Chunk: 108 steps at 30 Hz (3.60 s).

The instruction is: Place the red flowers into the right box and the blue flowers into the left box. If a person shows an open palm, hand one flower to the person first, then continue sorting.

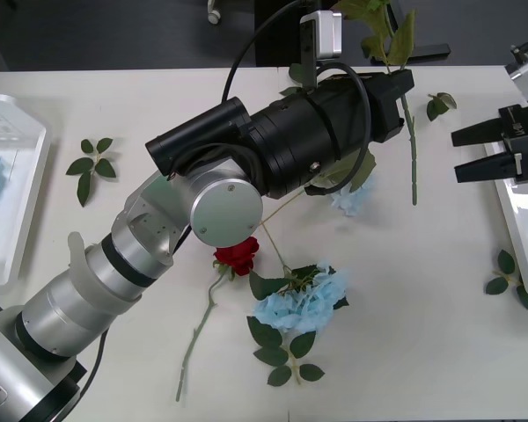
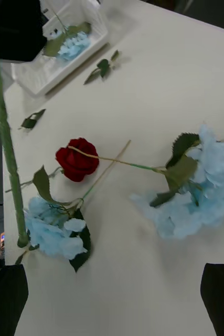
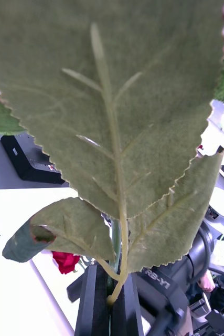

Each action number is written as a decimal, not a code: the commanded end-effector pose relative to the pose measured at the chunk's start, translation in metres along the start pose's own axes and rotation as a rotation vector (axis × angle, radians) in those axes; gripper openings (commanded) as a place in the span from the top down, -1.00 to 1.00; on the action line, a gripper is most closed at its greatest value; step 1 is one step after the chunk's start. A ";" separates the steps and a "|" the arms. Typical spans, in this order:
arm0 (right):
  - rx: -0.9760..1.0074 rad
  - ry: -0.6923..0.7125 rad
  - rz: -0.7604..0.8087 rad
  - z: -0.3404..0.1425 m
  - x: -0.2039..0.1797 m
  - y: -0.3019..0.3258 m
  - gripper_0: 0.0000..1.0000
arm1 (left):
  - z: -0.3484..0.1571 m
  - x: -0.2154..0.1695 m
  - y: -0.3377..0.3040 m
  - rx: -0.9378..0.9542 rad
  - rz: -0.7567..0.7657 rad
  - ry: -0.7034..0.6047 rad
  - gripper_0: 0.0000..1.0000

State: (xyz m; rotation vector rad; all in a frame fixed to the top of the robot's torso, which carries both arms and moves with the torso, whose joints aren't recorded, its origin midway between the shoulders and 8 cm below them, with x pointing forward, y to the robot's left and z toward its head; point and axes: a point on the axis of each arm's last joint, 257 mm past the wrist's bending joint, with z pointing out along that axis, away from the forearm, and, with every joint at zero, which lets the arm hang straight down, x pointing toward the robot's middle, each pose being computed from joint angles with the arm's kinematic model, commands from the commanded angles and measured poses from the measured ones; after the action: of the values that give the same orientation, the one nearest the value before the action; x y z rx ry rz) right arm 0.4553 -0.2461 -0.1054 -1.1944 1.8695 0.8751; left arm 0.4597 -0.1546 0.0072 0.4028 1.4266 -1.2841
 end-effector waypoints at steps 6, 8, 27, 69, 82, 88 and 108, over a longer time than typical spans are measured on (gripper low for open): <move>-0.109 -0.030 -0.086 0.034 -0.033 0.045 -0.92 | 0.006 -0.012 -0.017 0.039 -0.013 -0.006 1.00; -0.131 -0.040 -0.092 0.041 -0.036 0.053 -0.91 | 0.006 -0.012 -0.017 0.039 -0.013 -0.006 1.00; -0.145 -0.043 0.008 0.086 -0.035 0.063 1.00 | 0.006 -0.012 -0.017 0.039 -0.013 -0.006 1.00; -0.044 0.009 0.141 0.067 -0.018 0.026 1.00 | 0.006 -0.012 -0.017 0.039 -0.013 -0.006 -1.00; 0.302 0.107 0.384 -0.038 0.062 -0.078 1.00 | -0.022 -0.026 0.024 -0.053 0.024 0.103 -1.00; 0.425 0.108 0.558 -0.087 0.112 -0.106 1.00 | -0.081 -0.045 0.048 -0.134 0.012 0.309 -1.00; 0.996 0.082 0.944 -0.224 0.263 -0.170 1.00 | -0.325 0.045 0.102 -0.421 0.055 0.792 -1.00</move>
State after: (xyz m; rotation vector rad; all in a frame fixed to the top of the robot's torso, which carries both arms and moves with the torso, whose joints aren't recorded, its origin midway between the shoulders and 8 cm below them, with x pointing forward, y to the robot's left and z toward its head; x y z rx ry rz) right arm 0.4862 -0.5636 -0.2735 0.2213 2.5070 0.2759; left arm 0.3786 0.1187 -0.1429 0.5810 2.2661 -0.8739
